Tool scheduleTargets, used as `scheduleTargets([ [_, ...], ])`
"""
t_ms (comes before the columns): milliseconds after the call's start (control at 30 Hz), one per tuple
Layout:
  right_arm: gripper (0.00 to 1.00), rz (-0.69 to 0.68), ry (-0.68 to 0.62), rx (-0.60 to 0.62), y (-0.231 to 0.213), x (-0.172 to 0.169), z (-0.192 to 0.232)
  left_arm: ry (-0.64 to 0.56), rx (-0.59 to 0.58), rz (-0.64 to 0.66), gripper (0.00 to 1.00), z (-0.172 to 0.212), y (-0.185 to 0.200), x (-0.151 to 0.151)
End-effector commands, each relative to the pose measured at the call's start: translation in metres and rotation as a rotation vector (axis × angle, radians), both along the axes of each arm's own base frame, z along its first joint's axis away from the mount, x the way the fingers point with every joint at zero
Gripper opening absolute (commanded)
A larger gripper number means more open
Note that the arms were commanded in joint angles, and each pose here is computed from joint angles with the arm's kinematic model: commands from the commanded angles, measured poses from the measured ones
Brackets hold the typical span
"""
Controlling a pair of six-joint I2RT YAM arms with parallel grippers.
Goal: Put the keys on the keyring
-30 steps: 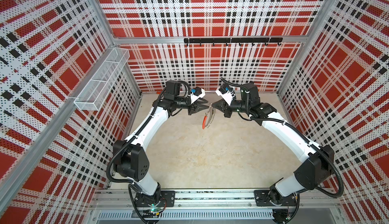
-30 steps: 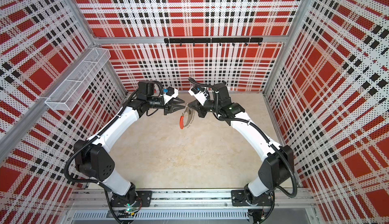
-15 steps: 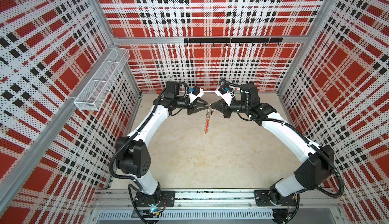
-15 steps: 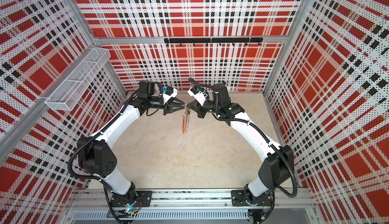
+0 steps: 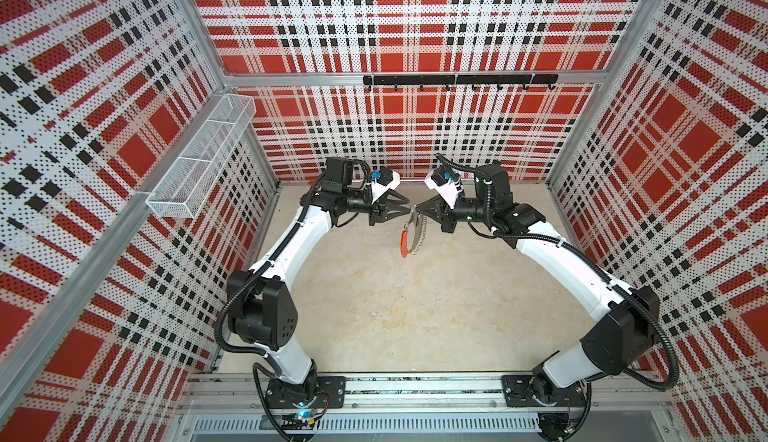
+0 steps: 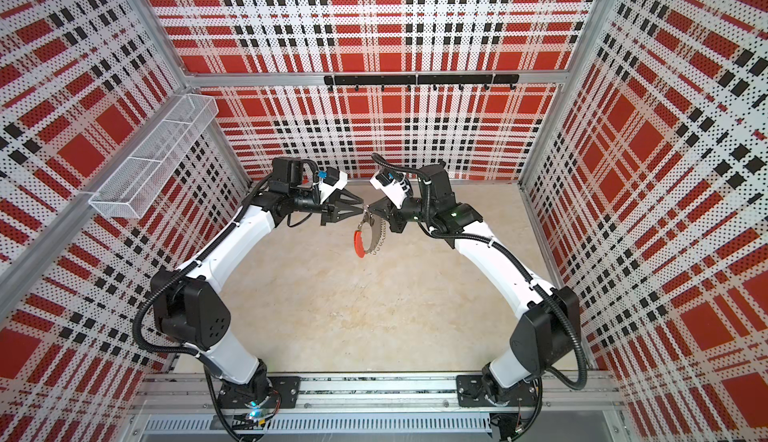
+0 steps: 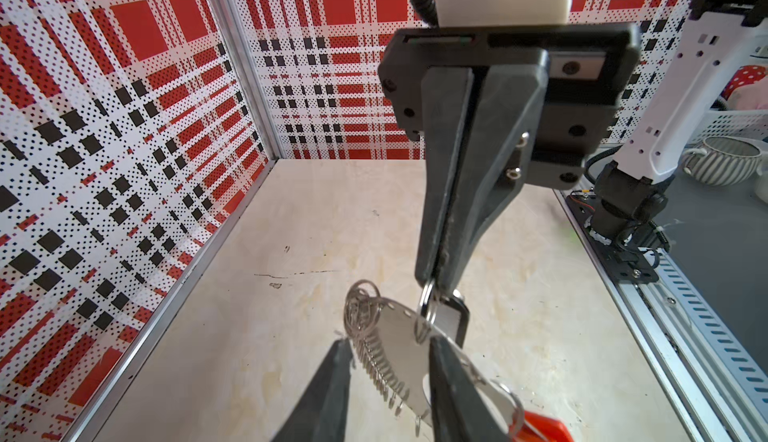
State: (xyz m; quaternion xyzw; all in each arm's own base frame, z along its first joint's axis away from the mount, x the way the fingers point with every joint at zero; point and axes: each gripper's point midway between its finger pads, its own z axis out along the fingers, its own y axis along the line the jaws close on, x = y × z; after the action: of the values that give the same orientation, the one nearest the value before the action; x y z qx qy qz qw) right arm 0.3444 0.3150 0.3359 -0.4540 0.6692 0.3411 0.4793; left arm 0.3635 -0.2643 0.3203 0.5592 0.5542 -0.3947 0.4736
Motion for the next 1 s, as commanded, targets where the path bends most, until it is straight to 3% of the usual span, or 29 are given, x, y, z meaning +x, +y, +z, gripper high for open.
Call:
scheduleTargets([
  [0, 0.0, 0.039, -0.06, 0.033, 0.005, -0.008, 0.02, -0.018, -0.018, -0.032, 0.35, 0.011, -0.003, -0.004],
  [500, 0.0, 0.033, -0.067, 0.036, 0.005, -0.007, 0.022, 0.032, -0.028, -0.063, 0.19, 0.008, -0.016, -0.004],
  [700, 0.0, 0.031, -0.068, 0.037, 0.005, -0.006, 0.023, 0.061, -0.031, -0.078, 0.0, 0.005, -0.019, -0.006],
  [967, 0.0, -0.033, -0.009, 0.08, 0.003, 0.002, 0.023, 0.0, -0.053, -0.127, 0.0, 0.015, -0.019, -0.02],
])
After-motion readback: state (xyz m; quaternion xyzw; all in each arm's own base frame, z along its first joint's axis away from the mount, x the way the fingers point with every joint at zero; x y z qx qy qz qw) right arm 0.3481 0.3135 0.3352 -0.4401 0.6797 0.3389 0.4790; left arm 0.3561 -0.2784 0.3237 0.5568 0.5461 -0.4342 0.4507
